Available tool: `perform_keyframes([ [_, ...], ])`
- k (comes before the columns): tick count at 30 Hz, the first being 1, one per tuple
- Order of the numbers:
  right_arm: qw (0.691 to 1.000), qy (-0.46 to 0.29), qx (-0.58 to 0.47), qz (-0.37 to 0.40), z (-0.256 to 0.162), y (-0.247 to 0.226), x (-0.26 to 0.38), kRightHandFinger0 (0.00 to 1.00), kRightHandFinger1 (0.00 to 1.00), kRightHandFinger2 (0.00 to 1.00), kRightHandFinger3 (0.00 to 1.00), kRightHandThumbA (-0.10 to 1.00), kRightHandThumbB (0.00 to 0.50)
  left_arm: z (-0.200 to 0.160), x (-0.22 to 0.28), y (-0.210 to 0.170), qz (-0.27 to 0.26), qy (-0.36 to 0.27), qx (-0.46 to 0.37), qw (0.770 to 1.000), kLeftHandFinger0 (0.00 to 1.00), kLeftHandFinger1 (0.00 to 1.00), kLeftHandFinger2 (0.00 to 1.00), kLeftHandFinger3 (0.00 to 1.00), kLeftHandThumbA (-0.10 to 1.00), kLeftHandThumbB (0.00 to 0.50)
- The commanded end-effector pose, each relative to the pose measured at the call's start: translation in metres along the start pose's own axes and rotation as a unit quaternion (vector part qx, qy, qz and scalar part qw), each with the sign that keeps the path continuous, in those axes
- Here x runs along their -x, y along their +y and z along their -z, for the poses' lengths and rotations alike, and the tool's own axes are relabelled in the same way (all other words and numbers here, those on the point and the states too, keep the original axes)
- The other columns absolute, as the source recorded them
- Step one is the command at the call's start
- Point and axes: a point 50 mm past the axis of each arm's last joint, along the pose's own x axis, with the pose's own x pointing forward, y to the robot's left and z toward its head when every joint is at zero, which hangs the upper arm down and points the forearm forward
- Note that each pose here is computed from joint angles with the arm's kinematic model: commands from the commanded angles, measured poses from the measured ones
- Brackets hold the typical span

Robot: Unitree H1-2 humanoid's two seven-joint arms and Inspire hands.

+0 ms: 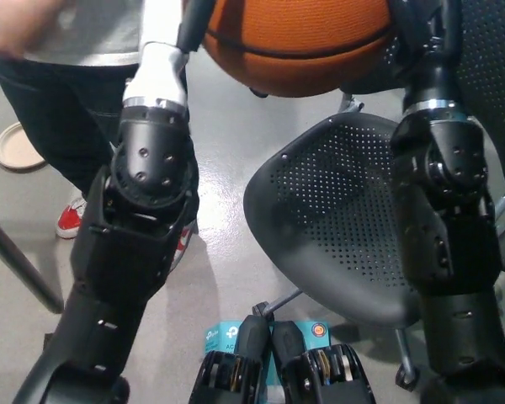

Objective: The robot grabs the basketball from a person using both hands and then drops it on the black chair in the front

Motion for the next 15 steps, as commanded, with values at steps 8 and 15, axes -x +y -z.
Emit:
perform_keyframes([
  [8,0.994,-0.014,-0.014,-0.105,-0.045,0.036,-0.032,1.0,1.0,1.0,1.0,1.0,0.19,-0.066,-0.021,-0.101,0.145,-0.063,0.069,0.985,1.0,1.0,1.0,1.0,1.0,0.227],
  [15,0.997,0.025,-0.015,-0.069,-0.021,-0.009,-0.04,1.0,1.0,1.0,1.0,1.0,0.159,-0.042,-0.033,-0.141,0.179,0.001,0.069,0.981,1.0,1.0,1.0,1.0,1.0,0.262],
])
